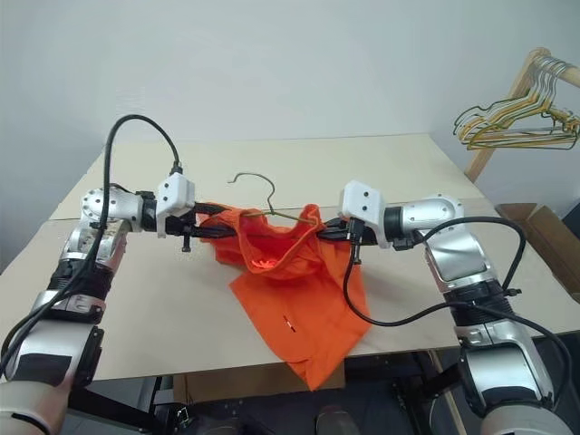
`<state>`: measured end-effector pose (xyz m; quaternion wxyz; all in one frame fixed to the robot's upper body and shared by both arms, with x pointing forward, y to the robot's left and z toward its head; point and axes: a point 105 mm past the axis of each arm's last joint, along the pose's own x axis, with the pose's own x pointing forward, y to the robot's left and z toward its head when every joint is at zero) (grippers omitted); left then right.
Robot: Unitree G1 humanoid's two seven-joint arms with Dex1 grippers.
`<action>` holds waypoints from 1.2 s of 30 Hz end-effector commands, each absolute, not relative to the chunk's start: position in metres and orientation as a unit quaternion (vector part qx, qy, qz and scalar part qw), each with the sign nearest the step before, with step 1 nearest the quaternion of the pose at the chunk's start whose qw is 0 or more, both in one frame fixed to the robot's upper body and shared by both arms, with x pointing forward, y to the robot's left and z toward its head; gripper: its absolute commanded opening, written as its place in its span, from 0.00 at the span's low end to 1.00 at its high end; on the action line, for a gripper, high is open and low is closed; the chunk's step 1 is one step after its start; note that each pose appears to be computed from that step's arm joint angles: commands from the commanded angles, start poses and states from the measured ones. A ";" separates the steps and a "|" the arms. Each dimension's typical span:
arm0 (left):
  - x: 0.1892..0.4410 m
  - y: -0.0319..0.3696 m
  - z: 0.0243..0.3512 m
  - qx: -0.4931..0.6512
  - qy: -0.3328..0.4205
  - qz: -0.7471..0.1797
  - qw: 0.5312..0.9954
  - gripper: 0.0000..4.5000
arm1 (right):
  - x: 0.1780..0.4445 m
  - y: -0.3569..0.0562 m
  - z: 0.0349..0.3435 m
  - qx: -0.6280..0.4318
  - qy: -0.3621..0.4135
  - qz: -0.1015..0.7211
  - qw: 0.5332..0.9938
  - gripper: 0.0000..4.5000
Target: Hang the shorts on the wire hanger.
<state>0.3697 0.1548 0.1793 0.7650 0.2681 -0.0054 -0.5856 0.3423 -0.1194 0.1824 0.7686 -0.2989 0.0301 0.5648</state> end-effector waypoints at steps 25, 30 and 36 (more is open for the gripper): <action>0.337 0.141 0.268 0.124 -0.221 -0.526 0.812 0.99 | 0.357 -0.246 0.236 -0.125 0.140 0.216 0.958 0.00; 0.329 0.134 0.263 0.106 -0.220 -0.534 0.809 0.99 | 0.356 -0.279 0.227 -0.085 0.182 0.096 0.975 0.00; 0.329 0.133 0.264 0.076 -0.229 -0.524 0.817 0.99 | 0.349 -0.333 0.230 -0.057 0.190 -0.108 0.974 0.00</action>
